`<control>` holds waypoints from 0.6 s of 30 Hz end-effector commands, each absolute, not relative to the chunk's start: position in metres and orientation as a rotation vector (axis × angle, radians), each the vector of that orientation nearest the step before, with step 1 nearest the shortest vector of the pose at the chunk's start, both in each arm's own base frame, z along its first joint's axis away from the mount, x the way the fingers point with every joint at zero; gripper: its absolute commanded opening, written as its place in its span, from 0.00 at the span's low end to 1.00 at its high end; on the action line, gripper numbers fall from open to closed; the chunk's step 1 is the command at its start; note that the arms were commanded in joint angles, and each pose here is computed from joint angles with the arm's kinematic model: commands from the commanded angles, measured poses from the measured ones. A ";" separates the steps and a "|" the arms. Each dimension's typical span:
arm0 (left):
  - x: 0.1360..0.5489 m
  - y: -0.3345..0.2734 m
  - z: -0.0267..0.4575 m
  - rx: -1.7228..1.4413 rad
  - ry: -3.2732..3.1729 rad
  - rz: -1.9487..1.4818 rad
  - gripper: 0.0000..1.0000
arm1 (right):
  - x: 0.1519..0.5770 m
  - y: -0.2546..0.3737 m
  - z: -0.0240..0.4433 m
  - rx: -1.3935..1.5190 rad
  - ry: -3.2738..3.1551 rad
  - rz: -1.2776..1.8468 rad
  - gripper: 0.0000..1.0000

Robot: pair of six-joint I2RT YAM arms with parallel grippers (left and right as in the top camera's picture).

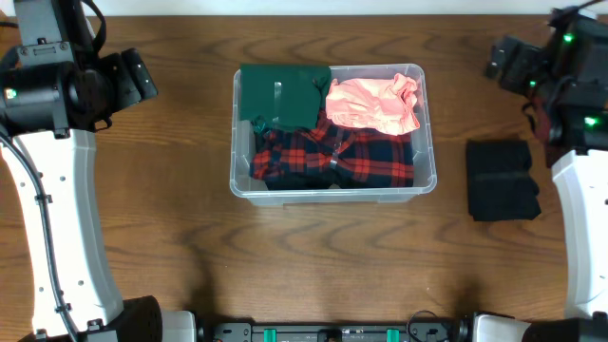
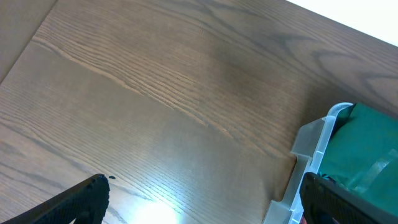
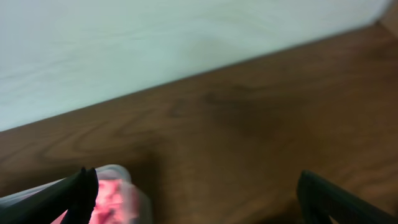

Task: Pack container
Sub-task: 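Move the right gripper back to the folded black garment and grasp it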

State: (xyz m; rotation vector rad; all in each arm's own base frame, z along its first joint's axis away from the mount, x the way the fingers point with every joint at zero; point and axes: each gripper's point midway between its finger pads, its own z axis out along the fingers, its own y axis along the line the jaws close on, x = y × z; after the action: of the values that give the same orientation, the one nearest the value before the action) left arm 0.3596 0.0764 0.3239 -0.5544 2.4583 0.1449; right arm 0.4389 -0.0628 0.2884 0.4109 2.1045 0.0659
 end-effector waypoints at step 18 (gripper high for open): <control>0.360 0.079 0.320 -0.561 2.469 0.163 0.98 | 0.308 -0.141 0.120 1.157 2.475 0.010 0.99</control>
State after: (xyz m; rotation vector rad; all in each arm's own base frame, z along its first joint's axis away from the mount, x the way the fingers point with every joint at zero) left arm 0.3595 0.0763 0.3238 -0.5543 2.4588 0.1444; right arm 0.3170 -0.1407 0.1370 1.0962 2.4671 -0.0132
